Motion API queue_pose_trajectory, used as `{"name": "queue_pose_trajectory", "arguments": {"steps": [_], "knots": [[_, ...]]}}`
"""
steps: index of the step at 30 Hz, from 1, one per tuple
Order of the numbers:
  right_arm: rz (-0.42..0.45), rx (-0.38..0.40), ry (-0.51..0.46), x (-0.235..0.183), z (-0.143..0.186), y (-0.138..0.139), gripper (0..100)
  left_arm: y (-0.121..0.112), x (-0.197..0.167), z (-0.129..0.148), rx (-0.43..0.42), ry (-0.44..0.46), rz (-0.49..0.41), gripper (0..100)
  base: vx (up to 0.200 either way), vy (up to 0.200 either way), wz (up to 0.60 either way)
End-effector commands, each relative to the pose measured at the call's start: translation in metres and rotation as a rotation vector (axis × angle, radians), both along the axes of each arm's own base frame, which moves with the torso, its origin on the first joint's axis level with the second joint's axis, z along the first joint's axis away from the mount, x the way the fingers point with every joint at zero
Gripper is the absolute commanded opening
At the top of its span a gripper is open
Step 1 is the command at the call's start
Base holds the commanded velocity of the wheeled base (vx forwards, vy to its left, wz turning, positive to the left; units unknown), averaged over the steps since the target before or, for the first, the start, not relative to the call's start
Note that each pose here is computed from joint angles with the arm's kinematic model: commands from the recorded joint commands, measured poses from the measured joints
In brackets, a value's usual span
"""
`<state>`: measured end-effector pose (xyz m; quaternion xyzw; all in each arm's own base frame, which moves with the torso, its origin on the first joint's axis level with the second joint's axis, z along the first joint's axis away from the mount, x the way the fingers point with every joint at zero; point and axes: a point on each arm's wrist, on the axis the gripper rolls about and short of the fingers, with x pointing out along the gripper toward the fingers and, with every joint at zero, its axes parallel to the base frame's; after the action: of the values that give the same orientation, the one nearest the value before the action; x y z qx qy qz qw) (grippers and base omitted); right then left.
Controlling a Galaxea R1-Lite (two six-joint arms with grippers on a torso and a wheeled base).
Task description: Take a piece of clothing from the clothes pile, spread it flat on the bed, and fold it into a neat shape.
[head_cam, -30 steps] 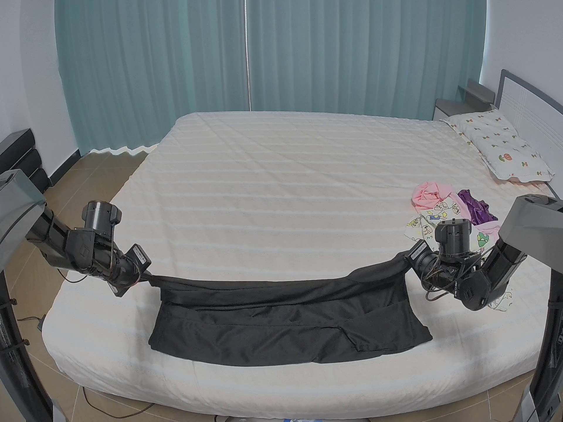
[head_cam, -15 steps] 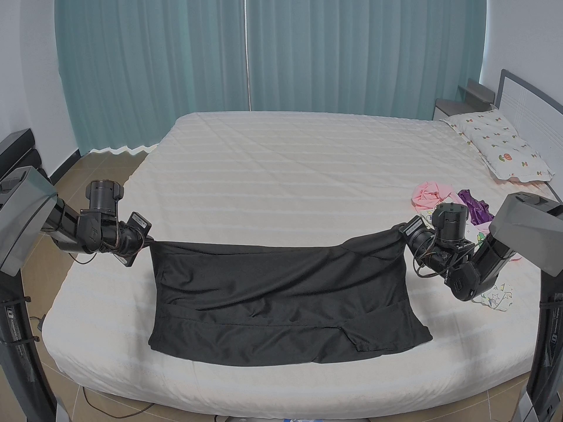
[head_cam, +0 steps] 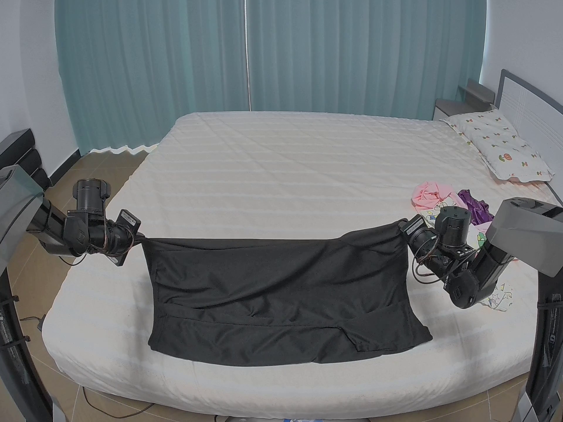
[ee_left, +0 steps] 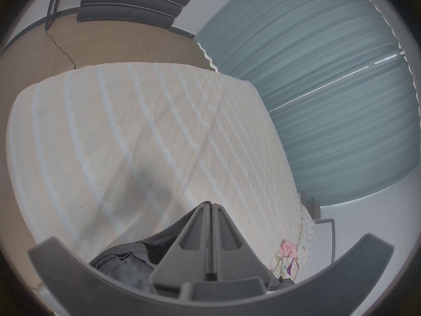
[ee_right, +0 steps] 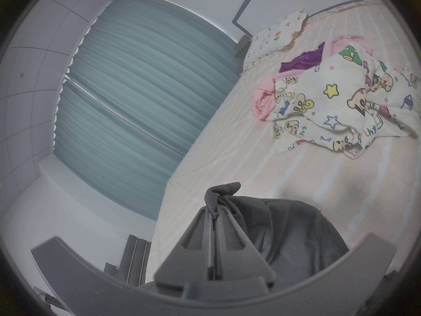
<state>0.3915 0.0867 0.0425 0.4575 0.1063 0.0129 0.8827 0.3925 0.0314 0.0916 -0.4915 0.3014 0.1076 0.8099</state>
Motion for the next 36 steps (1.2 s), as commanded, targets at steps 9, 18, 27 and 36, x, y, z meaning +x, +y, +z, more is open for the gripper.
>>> {"name": "queue_pose_trajectory", "arguments": {"steps": [9,18,27,36], "knots": [[0.012,-0.017,-0.016,-0.006,0.01,-0.004,0,-0.005,-0.007,-0.013,0.047,0.054,-0.057,0,0.0,0.0,0.0],[0.05,-0.028,0.02,0.002,-0.012,0.001,0,0.0,0.024,-0.018,0.053,0.007,-0.038,0,0.0,0.0,0.0],[0.053,-0.034,-0.012,0.015,-0.027,0.004,0,0.001,0.028,-0.017,0.022,-0.036,-0.005,0,0.0,0.0,0.0],[0.107,-0.044,-0.05,0.02,-0.021,0.008,0,0.011,0.018,-0.012,0.013,-0.037,0.024,0,0.0,0.0,0.0]]}}
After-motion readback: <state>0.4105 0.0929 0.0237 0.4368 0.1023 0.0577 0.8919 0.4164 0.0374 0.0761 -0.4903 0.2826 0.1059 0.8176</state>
